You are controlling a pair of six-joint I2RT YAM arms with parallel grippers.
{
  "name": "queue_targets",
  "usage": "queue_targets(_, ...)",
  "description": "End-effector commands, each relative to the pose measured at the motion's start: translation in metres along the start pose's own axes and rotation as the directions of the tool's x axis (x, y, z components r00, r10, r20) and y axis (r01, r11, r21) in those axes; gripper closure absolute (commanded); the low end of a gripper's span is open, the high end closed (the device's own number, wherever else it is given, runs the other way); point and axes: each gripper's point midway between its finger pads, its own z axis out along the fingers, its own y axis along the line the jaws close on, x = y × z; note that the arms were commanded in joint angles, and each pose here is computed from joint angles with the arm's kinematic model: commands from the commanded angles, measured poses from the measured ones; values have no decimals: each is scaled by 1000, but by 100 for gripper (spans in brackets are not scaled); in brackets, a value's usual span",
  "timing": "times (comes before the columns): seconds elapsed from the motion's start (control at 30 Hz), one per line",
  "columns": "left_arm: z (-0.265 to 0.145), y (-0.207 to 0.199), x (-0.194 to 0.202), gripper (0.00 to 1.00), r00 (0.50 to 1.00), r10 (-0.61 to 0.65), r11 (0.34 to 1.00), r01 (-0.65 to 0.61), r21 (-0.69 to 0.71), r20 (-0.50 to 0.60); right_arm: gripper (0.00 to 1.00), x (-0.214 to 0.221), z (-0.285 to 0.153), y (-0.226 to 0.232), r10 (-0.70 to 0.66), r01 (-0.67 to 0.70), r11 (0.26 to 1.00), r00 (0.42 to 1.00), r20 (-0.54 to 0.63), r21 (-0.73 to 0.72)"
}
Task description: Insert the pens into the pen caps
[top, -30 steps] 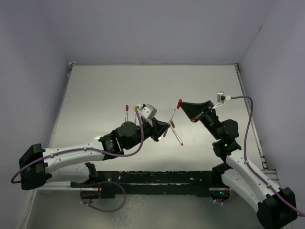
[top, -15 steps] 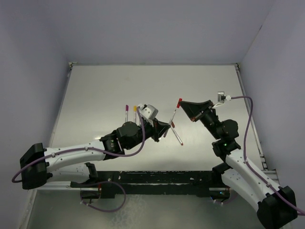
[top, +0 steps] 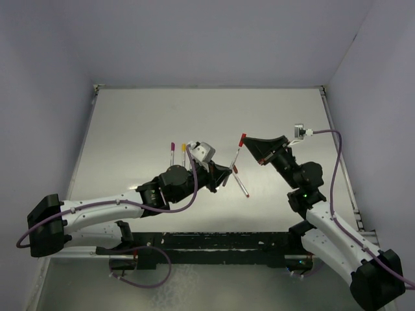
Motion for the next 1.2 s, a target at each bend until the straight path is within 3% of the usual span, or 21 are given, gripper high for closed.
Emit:
queue_targets(0.0,3,-12,-24,100,997,-8,1000,6,30,73,100,-12,2,24,-8,11,996,999,35,-83)
queue_targets(1.17,-6,-7,-22,100,998,-9,1000,8,20,68,100,0,1,15,-36,36,998,999,7,-57)
